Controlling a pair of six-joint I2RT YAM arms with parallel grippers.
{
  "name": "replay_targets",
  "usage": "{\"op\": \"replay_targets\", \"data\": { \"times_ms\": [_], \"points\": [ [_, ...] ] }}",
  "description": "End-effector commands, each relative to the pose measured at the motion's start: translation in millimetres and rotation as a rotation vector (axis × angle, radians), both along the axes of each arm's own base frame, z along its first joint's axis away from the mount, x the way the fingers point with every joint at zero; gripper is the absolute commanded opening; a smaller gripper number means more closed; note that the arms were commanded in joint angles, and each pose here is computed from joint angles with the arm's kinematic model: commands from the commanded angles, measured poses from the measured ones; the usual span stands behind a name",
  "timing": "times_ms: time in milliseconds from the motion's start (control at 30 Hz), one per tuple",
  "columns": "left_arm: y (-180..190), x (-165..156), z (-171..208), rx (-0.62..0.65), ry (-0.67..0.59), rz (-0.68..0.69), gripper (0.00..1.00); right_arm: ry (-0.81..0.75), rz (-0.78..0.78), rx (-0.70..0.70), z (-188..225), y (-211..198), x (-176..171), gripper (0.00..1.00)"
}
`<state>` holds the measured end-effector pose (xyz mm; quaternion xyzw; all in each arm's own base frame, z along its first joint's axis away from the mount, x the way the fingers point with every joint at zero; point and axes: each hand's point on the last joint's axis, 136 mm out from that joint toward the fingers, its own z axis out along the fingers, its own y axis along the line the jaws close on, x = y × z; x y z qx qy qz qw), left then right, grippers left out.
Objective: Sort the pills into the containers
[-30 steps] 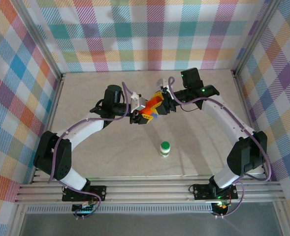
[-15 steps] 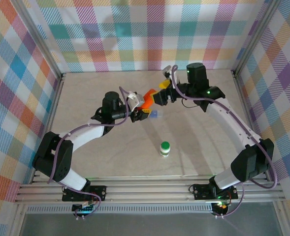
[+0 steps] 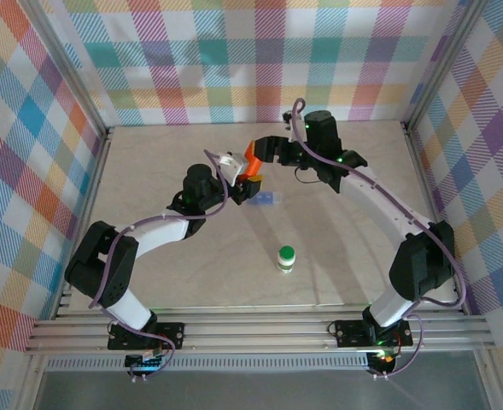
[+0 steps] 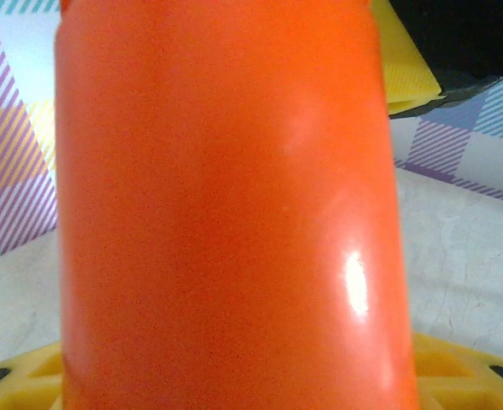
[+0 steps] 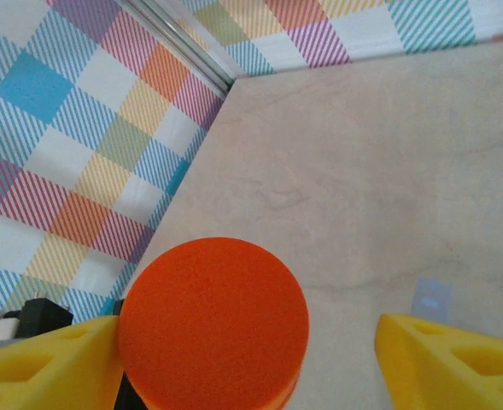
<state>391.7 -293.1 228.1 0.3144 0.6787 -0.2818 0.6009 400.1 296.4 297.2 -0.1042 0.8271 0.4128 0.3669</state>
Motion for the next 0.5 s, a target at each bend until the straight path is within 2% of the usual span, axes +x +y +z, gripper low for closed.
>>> {"op": "replay_targets", "data": {
  "times_ms": [0, 100, 267, 367, 467],
  "points": [
    [-5, -1, 18, -0.048, -0.057, -0.003, 0.18, -0.020, -0.026, 0.041, 15, 8, 9, 0.74],
    [-9, -6, 16, -0.042, -0.055, -0.034, 0.17, -0.025, -0.011, 0.038, 13, 10, 10, 0.65],
    [-12, -12, 18, -0.039, -0.066, -0.060, 0.17, -0.005, 0.033, 0.031, 8, 16, 7, 0.59],
    [-16, -19, 20, -0.035, -0.078, -0.106, 0.17, -0.042, 0.078, 0.031, 10, 19, 2, 0.47],
    [-22, -34, 21, -0.021, -0.093, -0.191, 0.16, -0.147, 0.231, 0.062, 20, 30, -18, 0.34]
  ]
}}
